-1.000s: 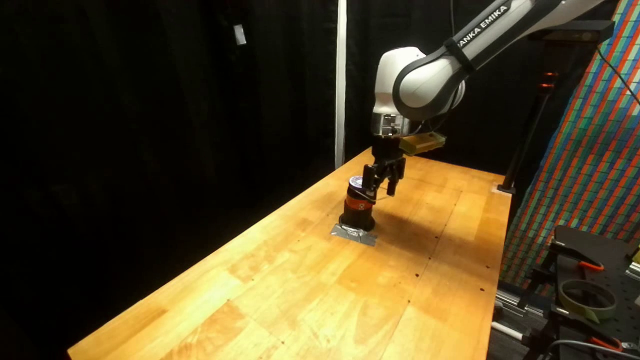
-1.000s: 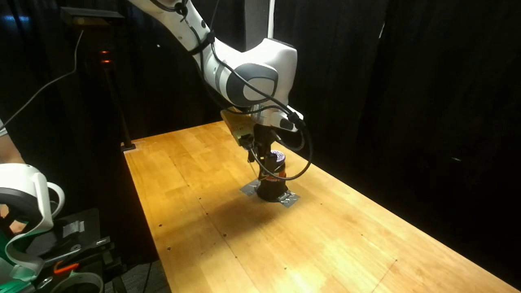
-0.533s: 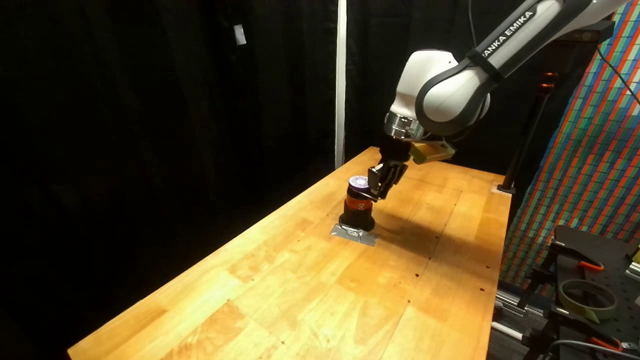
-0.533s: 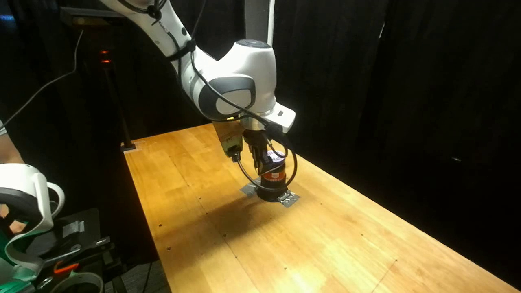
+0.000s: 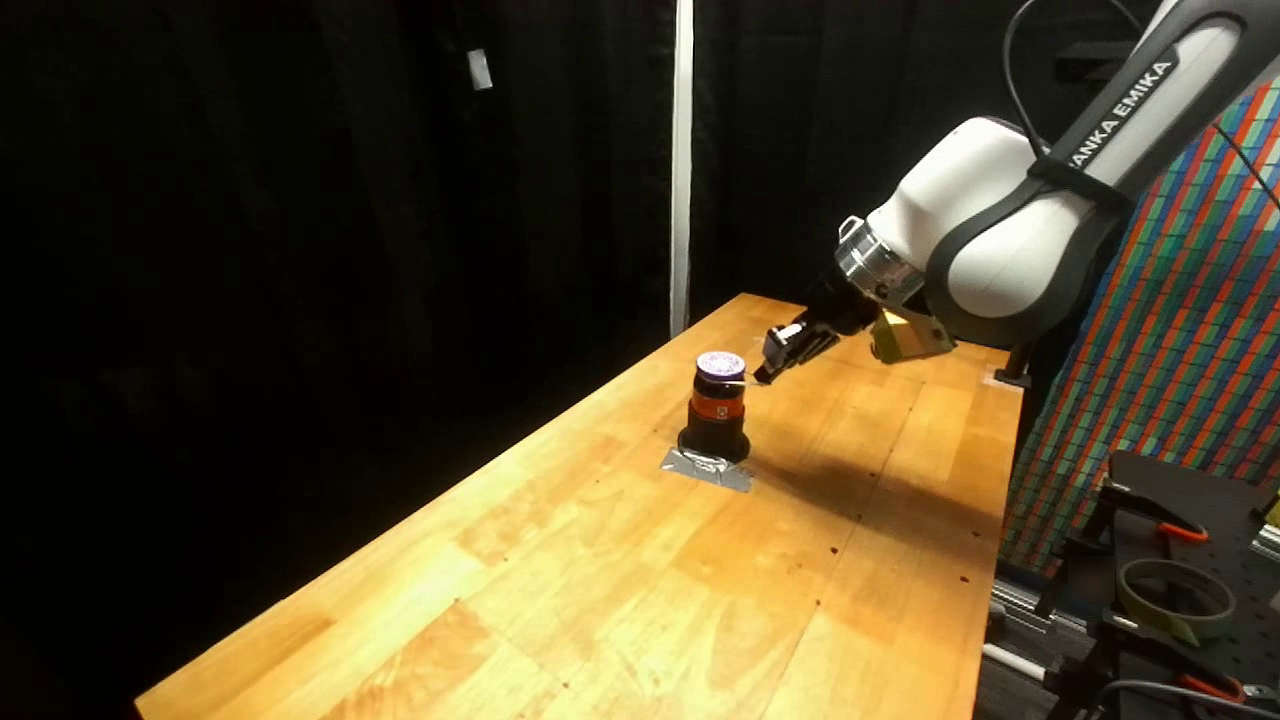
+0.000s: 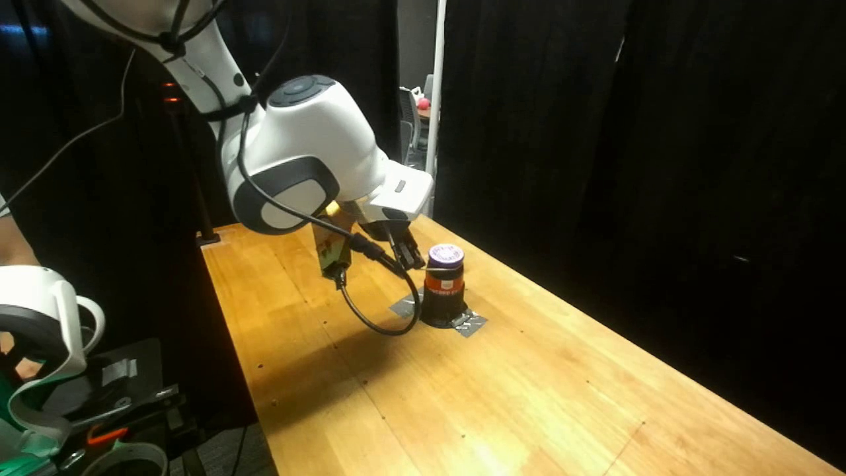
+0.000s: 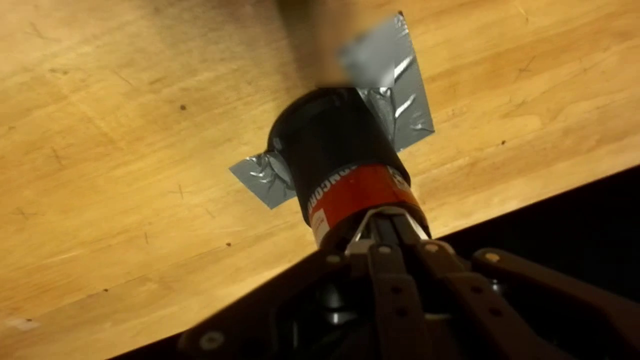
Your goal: Put the elastic around the bottle
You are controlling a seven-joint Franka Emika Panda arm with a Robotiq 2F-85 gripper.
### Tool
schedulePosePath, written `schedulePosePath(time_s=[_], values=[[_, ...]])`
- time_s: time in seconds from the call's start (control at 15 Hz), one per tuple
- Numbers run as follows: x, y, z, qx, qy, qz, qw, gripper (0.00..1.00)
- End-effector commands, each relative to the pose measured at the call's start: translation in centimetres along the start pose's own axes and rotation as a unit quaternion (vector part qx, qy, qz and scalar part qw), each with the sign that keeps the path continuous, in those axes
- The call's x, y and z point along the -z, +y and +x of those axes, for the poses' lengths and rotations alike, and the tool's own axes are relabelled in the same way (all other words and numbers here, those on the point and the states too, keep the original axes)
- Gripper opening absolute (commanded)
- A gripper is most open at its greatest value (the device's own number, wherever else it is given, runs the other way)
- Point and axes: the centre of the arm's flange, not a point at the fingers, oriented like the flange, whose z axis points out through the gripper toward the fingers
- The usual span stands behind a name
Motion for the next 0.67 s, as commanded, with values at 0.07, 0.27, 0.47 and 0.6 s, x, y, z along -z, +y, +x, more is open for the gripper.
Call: schedulePosePath(time_s=[0.07,0.27,0.47,0.6], values=[[1.2,0.7,-2.8,-0.012,0.105,0.055,0.9929,0.08],[1.2,1.2,-3.5,-0.01,0.156,0.077,0.9847,0.07],[0.8,2.6,-4.0,-0.041,0.124,0.082,0.9881,0.33],[0.3,2.0,-4.1,-0.031,0.125,0.071,0.9891,0.22]])
